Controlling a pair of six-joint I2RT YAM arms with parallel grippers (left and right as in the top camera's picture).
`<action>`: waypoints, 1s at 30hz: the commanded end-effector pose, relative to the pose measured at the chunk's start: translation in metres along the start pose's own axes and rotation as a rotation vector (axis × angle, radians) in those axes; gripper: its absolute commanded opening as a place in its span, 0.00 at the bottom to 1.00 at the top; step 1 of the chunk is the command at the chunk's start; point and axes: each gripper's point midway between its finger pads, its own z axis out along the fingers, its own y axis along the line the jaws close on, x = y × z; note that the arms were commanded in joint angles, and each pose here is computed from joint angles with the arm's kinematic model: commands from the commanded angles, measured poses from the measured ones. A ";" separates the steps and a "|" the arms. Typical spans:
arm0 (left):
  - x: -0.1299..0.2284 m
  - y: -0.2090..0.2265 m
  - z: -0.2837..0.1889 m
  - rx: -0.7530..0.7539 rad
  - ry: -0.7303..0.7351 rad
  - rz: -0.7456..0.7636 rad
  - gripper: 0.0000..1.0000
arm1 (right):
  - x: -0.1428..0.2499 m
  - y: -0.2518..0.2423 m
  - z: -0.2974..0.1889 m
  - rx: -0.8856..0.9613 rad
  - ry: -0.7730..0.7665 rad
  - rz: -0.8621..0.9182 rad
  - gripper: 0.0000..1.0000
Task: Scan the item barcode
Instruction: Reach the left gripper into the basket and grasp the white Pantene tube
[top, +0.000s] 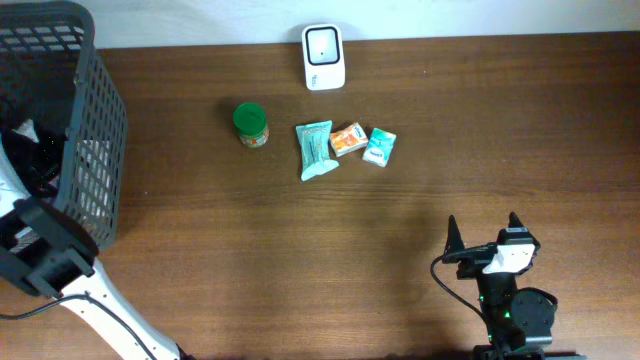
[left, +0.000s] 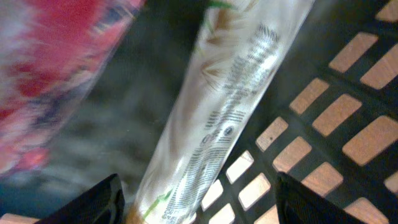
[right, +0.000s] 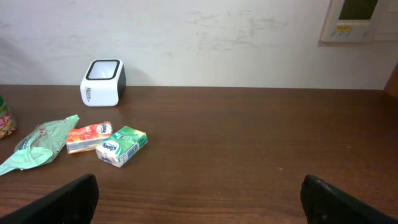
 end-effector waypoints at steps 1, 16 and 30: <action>0.009 -0.019 0.035 0.065 0.067 0.088 0.75 | 0.003 -0.002 0.000 0.010 0.006 0.003 0.99; 0.014 -0.002 0.075 -0.023 0.098 0.107 0.27 | 0.003 -0.002 0.000 0.010 0.006 0.003 0.99; -0.036 -0.052 -0.193 0.097 -0.628 -0.041 0.00 | 0.003 -0.002 0.000 0.010 0.006 0.003 0.99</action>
